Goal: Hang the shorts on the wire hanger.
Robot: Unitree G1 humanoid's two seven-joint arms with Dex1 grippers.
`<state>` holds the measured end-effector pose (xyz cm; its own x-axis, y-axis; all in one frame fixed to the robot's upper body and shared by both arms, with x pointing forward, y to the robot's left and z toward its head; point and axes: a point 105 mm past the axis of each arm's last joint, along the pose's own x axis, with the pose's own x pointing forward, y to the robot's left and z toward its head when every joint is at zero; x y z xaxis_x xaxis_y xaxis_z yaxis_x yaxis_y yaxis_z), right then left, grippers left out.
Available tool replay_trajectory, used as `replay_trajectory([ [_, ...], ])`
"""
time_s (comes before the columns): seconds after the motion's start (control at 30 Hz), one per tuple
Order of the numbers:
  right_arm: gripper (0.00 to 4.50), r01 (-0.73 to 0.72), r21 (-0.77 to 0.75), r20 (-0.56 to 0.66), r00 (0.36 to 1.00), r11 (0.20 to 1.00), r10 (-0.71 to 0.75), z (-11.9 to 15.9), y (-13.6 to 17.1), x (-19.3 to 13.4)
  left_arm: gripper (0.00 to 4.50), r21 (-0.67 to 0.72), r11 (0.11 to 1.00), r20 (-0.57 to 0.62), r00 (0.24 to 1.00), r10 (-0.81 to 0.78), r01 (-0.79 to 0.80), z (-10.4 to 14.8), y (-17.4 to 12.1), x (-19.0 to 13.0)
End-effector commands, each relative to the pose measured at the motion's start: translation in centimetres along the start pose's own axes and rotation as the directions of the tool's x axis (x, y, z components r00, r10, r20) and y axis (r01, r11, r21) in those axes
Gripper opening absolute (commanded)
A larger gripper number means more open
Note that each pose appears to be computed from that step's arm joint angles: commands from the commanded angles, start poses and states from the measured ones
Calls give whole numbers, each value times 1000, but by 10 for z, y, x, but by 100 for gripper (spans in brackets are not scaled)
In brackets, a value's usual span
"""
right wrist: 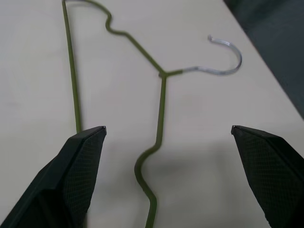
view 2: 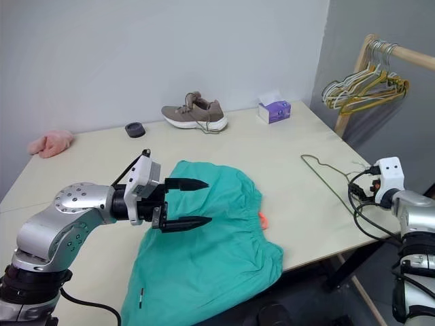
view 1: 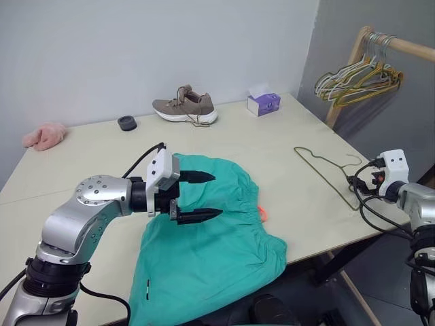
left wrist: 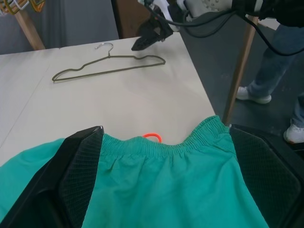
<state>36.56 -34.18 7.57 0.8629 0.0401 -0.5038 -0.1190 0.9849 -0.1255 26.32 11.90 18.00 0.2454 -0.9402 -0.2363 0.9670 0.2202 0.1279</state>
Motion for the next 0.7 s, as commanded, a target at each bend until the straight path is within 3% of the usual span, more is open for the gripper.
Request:
replay_trajectory([
  [0.03, 450, 8, -51, 3, 1000, 999, -7, 12, 1, 6, 447, 57, 998, 12, 1000, -5, 4, 10, 3, 2],
  [0.3, 450, -37, 53, -198, 979, 998, 47, -21, 5, 12, 447, 60, 998, 15, 1000, -2, 1, 11, 3, 3],
  [0.33, 433, -53, 66, -232, 971, 996, 67, -27, 8, 12, 449, 60, 998, 16, 1000, 0, -1, 11, 3, 3],
  [0.53, 258, -123, 59, -366, 921, 991, 137, -58, 24, 11, 450, 55, 998, 16, 1000, 19, -20, 11, 3, 1],
  [0.7, 77, -127, 43, -374, 918, 991, 134, -66, 29, 13, 450, 45, 998, 13, 999, 34, -35, 10, 2, -1],
])
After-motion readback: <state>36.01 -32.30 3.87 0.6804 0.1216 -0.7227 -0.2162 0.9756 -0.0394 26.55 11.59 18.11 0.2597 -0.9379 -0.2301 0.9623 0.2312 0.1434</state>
